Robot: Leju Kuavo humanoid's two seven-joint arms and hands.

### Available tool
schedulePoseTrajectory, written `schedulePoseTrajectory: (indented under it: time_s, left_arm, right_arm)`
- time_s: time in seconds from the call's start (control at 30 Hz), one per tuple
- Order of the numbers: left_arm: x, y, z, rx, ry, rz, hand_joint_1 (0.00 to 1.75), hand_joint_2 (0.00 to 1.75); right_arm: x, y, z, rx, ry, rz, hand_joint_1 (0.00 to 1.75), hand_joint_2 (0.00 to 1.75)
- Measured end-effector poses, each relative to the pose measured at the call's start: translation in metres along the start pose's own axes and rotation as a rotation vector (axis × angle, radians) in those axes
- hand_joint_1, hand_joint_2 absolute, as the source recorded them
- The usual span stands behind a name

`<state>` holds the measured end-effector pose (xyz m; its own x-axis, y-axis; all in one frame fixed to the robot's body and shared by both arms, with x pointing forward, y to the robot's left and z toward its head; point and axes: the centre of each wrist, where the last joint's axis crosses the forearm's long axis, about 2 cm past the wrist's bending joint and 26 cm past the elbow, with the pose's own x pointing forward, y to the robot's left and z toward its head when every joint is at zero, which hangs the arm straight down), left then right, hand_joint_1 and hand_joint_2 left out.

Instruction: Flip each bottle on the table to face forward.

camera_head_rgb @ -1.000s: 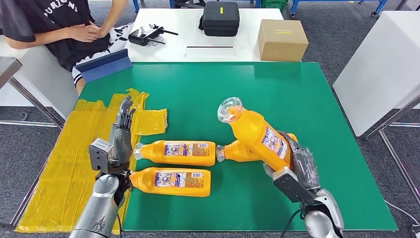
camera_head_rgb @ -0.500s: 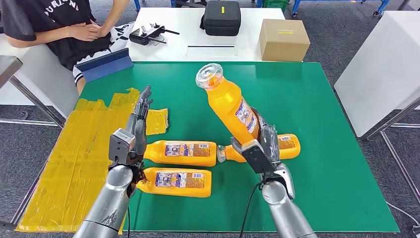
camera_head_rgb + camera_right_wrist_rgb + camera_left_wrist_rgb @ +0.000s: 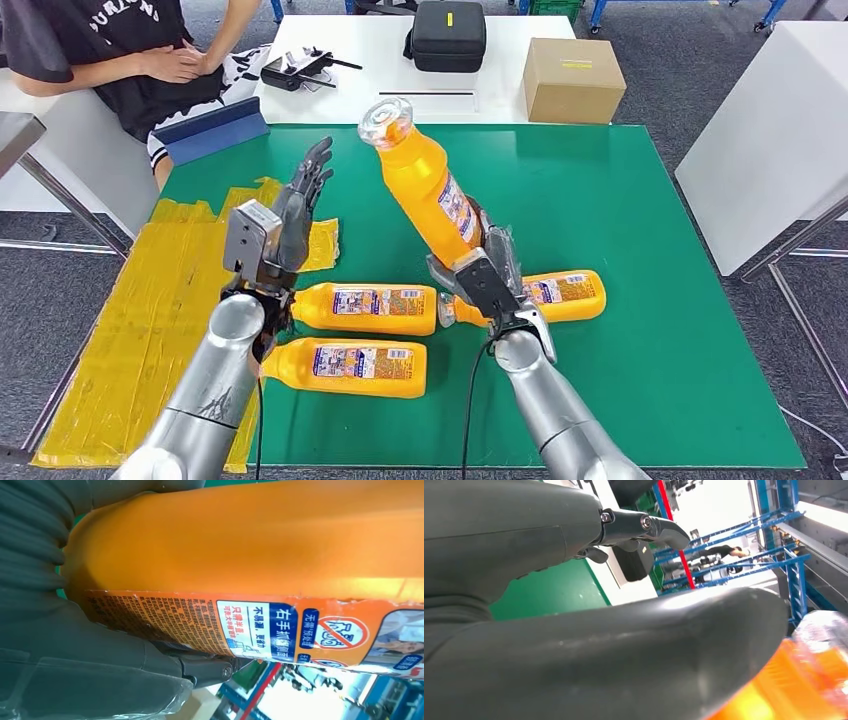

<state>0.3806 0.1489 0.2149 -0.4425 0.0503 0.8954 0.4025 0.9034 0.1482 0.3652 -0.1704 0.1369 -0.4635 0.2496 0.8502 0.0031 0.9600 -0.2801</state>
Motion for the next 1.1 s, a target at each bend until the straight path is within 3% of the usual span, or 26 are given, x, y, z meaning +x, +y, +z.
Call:
schedulePoseTrajectory:
  time_s: [0.2,0.47,0.77,1.1]
  left_arm:
    - [0.008,0.021,-0.020,-0.003,-0.009,-0.010,0.00,0.00]
    - [0.012,0.026,-0.029,0.013,-0.011,-0.034,0.00,0.00]
    - [0.002,0.008,-0.032,-0.014,-0.014,-0.023,0.00,0.00]
    - [-0.004,-0.010,-0.028,-0.052,-0.005,-0.028,0.00,0.00]
  right_arm:
    - [0.005,0.018,-0.014,0.042,-0.017,-0.048,1.75,1.75]
    - [0.018,0.040,-0.029,0.093,-0.025,-0.071,1.75,1.75]
    - [0.031,0.061,-0.039,0.126,-0.050,-0.119,1.75,1.75]
    - [0.039,0.069,-0.053,0.144,-0.044,-0.120,1.75,1.75]
